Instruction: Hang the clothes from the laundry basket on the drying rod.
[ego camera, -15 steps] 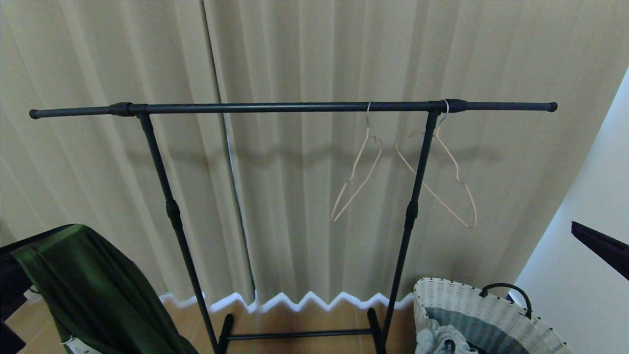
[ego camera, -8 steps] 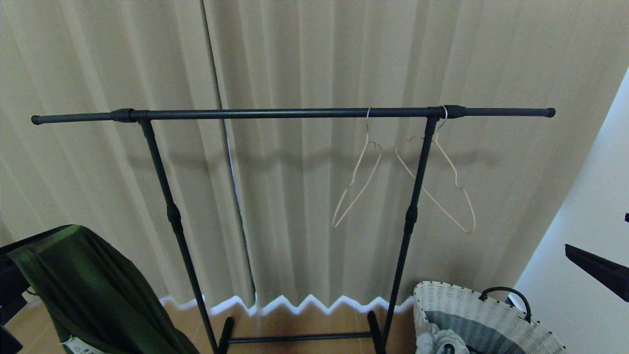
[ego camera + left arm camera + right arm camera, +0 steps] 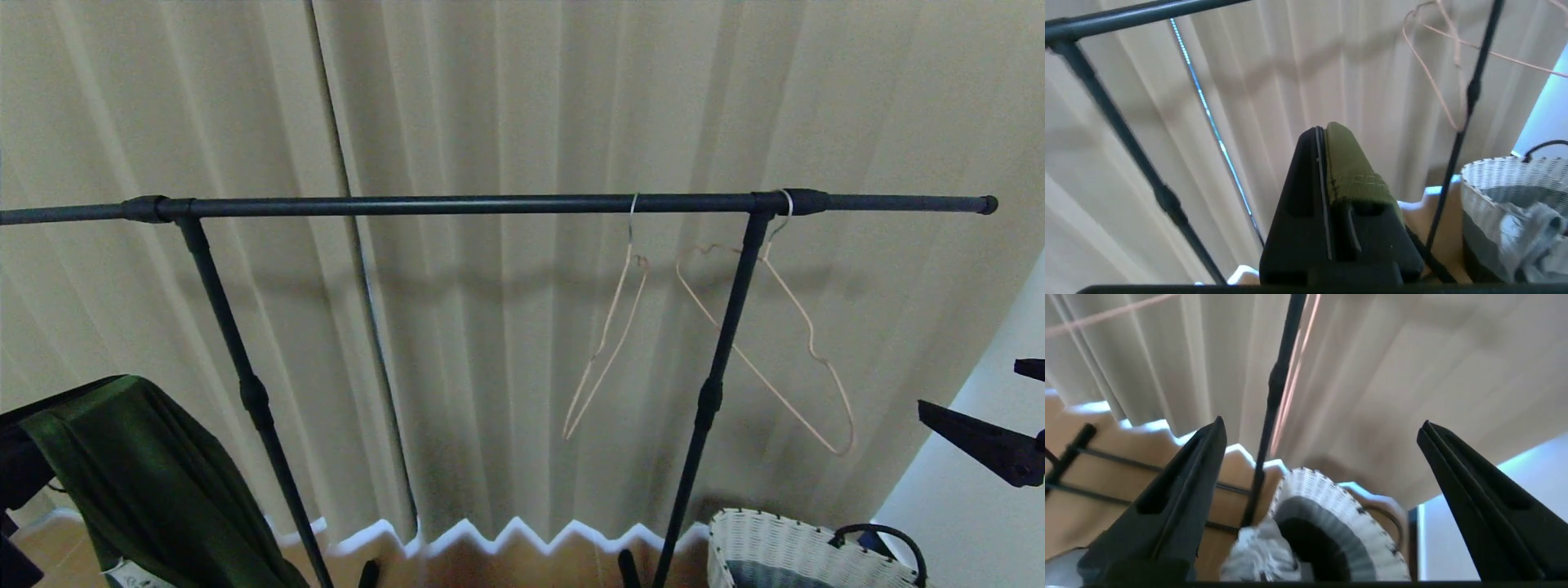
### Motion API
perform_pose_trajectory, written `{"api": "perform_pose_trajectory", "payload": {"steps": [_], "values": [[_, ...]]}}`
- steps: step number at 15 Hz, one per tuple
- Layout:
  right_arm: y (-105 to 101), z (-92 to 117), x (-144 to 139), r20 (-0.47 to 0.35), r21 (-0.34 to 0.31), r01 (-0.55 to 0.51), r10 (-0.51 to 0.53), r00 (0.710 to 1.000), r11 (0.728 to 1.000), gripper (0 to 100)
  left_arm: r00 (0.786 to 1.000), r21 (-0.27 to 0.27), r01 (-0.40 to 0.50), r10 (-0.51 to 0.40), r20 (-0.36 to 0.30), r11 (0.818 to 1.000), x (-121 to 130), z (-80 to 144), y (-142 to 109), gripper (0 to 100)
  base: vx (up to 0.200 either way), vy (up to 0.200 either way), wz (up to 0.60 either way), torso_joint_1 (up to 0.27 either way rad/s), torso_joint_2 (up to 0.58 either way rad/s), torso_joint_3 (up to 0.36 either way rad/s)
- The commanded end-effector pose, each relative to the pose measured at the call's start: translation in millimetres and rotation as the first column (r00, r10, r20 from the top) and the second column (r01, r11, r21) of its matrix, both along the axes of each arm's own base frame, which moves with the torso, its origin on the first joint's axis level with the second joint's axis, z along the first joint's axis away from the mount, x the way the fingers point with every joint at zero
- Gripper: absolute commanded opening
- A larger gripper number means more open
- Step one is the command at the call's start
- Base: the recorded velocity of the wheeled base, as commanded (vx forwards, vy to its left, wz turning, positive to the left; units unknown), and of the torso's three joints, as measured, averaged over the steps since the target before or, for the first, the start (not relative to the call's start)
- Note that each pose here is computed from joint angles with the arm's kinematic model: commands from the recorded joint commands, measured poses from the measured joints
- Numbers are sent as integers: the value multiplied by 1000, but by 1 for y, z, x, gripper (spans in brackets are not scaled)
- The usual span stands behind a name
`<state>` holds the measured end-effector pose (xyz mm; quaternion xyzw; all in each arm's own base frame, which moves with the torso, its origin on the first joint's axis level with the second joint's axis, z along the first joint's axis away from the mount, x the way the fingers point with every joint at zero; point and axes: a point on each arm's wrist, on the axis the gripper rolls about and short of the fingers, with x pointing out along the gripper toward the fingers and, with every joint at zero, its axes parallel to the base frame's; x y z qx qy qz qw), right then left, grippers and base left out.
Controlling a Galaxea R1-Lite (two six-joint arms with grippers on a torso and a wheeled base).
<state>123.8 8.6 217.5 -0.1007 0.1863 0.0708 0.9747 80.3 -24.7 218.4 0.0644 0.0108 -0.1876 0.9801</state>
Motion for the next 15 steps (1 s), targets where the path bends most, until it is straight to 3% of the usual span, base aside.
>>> {"api": "perform_pose_trajectory", "payload": {"steps": [1,8,11,15], "values": [[1,-2,17,-46,20,10,-9,999,1000,100,1000,1,1,0,-5,1000,1,-1,0,0,200,0,0,7,7,2],[13,-18,74,-210,86,26,-8,978,996,100,1000,6,1,-1,-5,1000,0,-3,0,0,29,0,0,0,2,0],[21,-32,107,-289,76,74,-50,956,994,100,1000,6,1,-1,-6,1000,0,-4,0,0,0,0,0,0,0,0],[29,-38,145,-314,86,148,-114,942,985,100,1000,7,1,-1,-4,1000,-1,-4,0,0,0,0,0,0,0,0]]}}
